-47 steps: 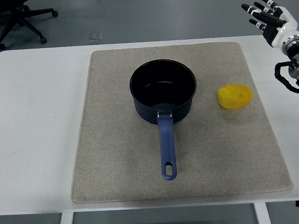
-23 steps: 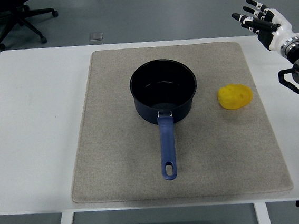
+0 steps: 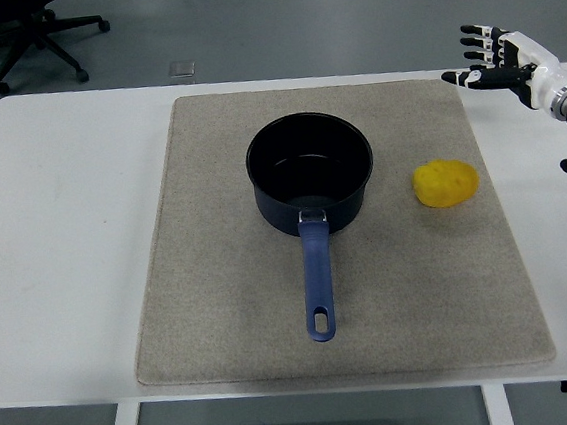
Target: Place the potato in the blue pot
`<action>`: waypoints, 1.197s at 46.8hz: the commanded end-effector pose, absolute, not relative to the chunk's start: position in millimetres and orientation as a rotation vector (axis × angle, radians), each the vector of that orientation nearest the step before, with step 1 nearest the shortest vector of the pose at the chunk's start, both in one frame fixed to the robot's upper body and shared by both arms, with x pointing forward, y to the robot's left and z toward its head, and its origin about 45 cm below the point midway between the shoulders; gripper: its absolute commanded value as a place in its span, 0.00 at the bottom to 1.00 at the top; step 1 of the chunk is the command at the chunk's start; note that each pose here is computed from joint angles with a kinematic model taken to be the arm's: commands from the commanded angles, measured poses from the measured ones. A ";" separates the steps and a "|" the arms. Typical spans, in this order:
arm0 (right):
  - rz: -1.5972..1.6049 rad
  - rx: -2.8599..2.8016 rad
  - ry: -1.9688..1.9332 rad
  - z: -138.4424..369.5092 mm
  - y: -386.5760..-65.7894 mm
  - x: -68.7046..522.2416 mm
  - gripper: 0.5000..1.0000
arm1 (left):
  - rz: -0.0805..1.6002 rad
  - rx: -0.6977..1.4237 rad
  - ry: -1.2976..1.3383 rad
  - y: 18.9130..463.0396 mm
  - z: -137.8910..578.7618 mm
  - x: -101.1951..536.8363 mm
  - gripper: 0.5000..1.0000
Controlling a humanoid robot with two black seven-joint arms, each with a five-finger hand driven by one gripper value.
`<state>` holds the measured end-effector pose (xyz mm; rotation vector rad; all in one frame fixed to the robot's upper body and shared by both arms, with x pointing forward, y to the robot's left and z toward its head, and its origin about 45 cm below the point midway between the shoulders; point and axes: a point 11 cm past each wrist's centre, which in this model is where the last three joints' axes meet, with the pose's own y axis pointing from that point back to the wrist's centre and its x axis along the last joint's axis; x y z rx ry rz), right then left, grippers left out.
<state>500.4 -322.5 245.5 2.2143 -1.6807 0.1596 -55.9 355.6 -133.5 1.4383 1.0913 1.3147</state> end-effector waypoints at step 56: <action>0.564 2.386 -1.035 291.1 -327.4 397.1 0.84 | 1.301 1.422 1.099 349.1 -134.6 -54.2 0.99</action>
